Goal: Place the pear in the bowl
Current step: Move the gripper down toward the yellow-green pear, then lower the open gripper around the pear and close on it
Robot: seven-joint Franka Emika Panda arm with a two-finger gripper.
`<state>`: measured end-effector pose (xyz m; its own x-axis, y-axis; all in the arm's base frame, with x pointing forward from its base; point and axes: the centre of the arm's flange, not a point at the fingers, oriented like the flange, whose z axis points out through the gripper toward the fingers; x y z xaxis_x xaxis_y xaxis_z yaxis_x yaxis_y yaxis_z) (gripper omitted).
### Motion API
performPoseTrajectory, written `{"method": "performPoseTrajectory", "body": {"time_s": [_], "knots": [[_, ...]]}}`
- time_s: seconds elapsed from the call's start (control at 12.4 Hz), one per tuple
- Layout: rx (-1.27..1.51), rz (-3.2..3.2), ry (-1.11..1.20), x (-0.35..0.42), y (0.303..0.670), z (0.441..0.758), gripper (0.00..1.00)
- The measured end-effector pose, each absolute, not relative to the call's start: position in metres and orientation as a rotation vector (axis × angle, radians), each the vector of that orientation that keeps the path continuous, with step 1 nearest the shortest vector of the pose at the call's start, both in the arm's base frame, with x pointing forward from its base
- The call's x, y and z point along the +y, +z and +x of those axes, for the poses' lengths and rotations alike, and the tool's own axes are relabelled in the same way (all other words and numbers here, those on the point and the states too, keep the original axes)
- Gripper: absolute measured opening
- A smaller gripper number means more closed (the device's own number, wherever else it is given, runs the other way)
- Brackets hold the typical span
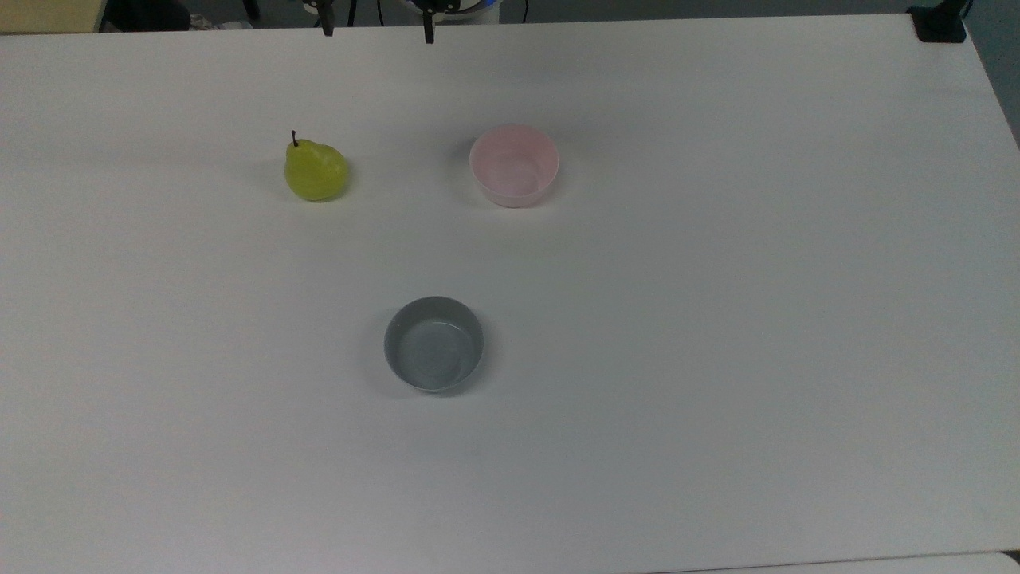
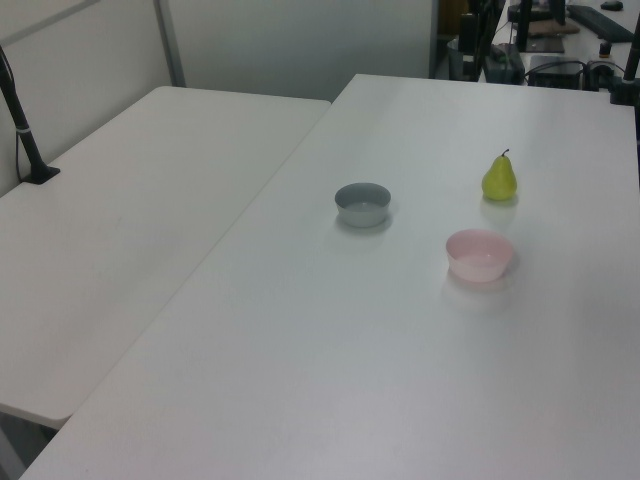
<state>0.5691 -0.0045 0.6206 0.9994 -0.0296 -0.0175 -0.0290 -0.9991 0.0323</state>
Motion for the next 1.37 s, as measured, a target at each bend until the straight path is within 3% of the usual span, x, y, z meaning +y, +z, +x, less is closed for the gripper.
{"method": "performPoseTrajectory", "body": {"time_s": [0.56,0.88,1.13,1.37], "knots": [[0.016,3.107,-0.034,-0.045,0.62,0.567,1.0],[0.163,3.101,-0.109,-0.081,0.602,0.555,1.0],[0.23,3.052,-0.174,-0.093,0.564,0.548,1.0],[0.248,3.027,-0.188,-0.098,0.502,0.545,1.0]]}}
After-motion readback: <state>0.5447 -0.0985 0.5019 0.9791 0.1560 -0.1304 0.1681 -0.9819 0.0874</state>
